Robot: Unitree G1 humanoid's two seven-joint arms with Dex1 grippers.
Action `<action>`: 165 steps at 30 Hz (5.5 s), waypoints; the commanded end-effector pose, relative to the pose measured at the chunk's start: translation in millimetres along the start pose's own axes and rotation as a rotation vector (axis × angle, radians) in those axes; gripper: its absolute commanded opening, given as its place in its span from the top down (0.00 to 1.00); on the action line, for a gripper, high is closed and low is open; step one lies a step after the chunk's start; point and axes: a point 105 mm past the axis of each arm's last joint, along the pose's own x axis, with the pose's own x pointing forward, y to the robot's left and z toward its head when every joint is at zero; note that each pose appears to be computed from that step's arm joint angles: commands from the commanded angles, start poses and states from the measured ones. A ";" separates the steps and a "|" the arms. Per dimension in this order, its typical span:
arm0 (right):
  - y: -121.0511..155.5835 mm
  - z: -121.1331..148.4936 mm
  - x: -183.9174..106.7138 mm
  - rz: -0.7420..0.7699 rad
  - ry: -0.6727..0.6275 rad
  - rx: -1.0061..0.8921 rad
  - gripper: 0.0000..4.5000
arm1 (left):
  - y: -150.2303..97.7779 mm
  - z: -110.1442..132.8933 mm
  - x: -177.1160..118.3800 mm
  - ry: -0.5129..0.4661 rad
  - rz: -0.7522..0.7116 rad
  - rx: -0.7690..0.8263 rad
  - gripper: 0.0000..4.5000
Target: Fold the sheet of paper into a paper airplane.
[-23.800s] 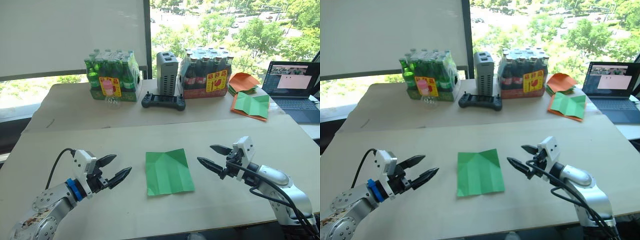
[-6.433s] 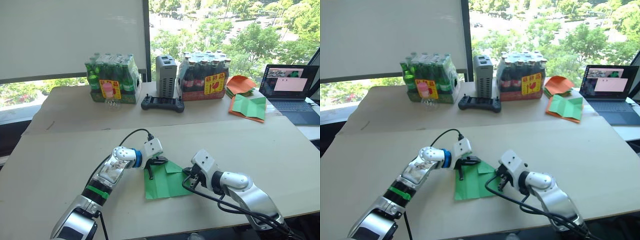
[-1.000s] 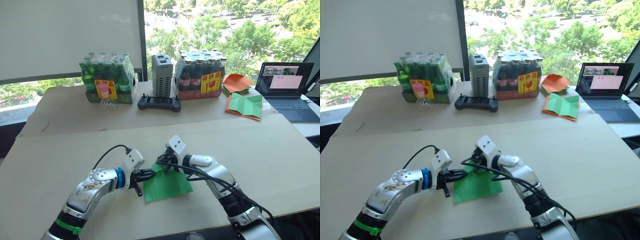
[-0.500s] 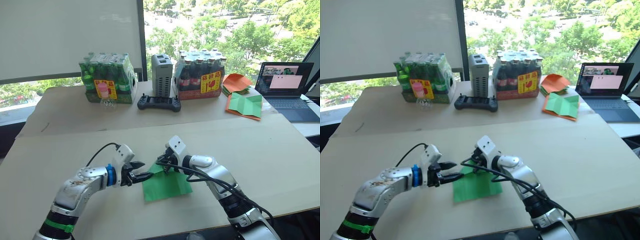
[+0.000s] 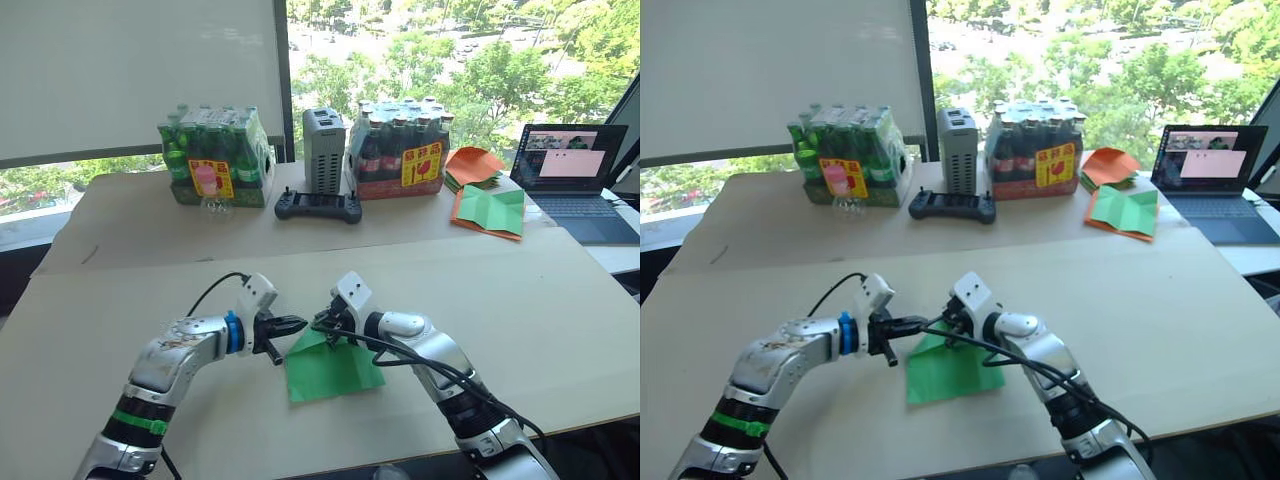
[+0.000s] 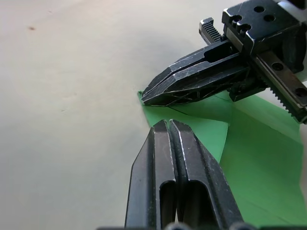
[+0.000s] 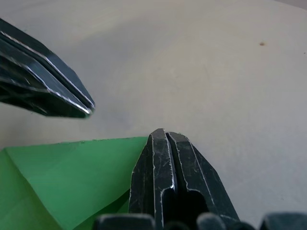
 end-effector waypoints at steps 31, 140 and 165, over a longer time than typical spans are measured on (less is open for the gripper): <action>14.1 -3.8 0.9 0.022 0.035 0.020 1.00 | -0.1 -45.1 -4.5 0.161 0.028 0.095 0.99; 31.6 -5.7 -72.1 0.152 -0.112 0.236 1.00 | -15.1 -32.2 -3.6 0.114 -0.050 0.170 0.99; 32.4 -5.6 -61.1 0.150 -0.112 0.223 1.00 | -19.6 6.3 -14.7 0.053 -0.046 0.242 0.99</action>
